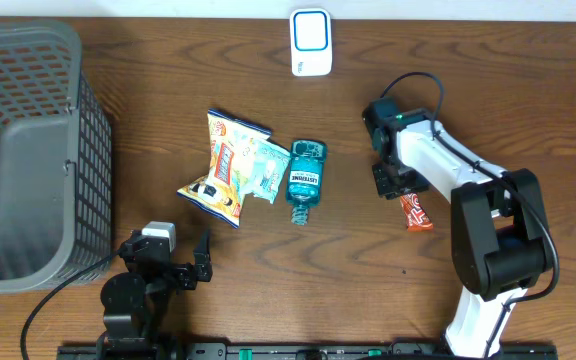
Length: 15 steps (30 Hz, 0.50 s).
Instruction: Scan the item barcode
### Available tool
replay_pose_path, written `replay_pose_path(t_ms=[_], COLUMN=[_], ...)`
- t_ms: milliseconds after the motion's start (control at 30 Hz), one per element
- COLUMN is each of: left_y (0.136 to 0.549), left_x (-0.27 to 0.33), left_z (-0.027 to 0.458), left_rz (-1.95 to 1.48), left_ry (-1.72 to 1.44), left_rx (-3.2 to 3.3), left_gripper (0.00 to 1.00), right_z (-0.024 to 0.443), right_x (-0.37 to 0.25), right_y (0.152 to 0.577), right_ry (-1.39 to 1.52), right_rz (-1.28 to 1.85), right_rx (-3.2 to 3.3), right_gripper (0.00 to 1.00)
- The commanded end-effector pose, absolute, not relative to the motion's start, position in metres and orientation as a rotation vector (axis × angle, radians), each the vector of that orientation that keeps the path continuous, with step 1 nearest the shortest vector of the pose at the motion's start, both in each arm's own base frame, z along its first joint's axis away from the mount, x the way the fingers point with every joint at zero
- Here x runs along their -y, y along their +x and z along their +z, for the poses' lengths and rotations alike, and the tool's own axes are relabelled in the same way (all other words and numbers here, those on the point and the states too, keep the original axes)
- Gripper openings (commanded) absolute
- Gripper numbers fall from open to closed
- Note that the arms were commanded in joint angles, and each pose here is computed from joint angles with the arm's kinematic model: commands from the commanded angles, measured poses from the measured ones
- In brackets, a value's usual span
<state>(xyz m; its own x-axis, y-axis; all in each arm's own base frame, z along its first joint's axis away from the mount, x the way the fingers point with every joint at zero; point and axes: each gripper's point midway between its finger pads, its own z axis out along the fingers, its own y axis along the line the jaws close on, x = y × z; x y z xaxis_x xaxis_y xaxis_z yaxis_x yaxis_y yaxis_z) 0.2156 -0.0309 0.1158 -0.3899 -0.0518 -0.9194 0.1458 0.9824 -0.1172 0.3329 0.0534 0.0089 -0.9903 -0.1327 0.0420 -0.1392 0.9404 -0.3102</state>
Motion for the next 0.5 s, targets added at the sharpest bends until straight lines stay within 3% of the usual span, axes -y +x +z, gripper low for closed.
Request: replay_pose_path(t_ms=[0, 167, 233, 333, 467], left_y=[0.214, 0.214, 0.214, 0.214, 0.214], left_x=[0.032, 0.032, 0.032, 0.032, 0.032], left_z=[0.106, 0.106, 0.106, 0.106, 0.106], left_rz=[-0.225, -0.225, -0.225, -0.225, -0.225], left_ry=[0.058, 0.058, 0.058, 0.058, 0.058], left_rx=[-1.991, -1.991, -1.991, -1.991, -1.991], left_gripper=[0.99, 0.99, 0.99, 0.99, 0.99], right_z=[0.006, -0.007, -0.014, -0.027, -0.044], right_x=[-0.047, -0.043, -0.038, -0.039, -0.078], right_y=[0.329, 0.322, 0.316, 0.308, 0.292], right_ry=[0.204, 0.262, 0.232, 0.213, 0.275], right_rz=[0.662, 0.804, 0.836, 0.771, 0.294], right_rx=[3.07, 3.069, 3.072, 3.08, 3.053], right_gripper=[0.36, 0.33, 0.03, 0.01, 0.01])
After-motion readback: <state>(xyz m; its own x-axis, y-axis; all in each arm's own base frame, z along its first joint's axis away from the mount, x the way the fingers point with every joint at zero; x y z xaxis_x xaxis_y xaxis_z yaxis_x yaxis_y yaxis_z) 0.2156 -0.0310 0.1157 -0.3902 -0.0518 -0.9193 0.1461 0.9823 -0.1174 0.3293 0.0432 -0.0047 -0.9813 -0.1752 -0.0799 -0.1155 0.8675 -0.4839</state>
